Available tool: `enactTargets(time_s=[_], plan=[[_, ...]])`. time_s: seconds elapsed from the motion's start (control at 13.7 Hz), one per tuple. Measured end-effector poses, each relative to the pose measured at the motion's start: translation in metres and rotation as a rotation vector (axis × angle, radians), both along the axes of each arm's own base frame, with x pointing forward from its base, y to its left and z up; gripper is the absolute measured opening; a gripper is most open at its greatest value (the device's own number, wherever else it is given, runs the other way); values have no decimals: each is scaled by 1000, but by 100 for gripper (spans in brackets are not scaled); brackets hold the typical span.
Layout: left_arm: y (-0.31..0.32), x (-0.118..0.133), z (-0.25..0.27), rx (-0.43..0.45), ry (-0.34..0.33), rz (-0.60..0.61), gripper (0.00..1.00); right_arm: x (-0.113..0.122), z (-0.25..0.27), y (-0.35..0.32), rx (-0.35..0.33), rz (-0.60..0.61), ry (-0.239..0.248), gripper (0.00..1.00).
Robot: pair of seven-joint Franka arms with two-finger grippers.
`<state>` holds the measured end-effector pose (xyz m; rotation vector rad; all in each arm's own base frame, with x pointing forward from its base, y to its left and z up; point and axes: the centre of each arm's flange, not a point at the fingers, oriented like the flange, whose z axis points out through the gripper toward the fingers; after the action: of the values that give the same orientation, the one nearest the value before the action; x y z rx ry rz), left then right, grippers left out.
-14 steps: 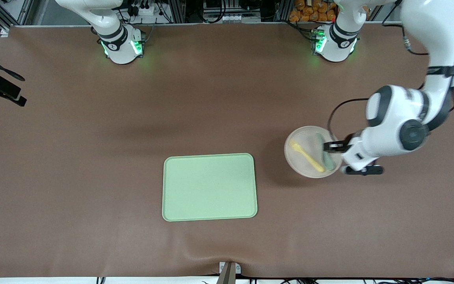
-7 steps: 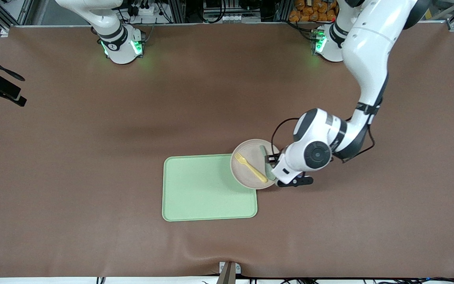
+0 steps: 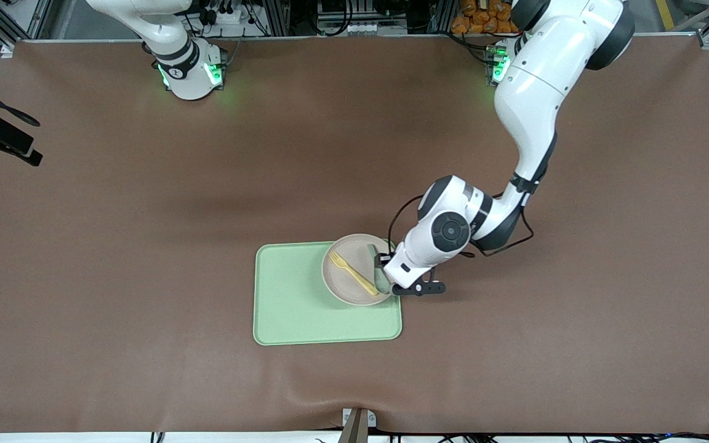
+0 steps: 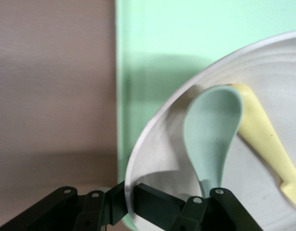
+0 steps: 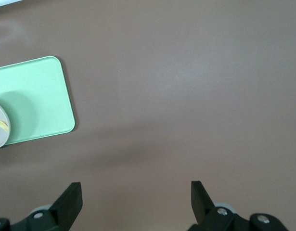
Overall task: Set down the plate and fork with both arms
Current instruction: 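Carry the plate with the left gripper onto the green tray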
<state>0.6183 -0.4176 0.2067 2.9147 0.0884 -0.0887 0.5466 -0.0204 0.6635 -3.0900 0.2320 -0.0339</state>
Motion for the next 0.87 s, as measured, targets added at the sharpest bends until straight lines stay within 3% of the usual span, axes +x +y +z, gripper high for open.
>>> enactTargets(time_s=[0.51, 0.73, 0.87], plan=[[-18, 2, -24, -1, -102, 31, 0, 0, 0, 0, 0, -1, 1, 100], [-27, -3, -30, -11, -115, 36, 0, 0, -1, -1, 0, -1, 1, 100], [-31, -1, -27, -40, -144, 93, 5, 0, -1, -1, 0, -1, 1, 100]])
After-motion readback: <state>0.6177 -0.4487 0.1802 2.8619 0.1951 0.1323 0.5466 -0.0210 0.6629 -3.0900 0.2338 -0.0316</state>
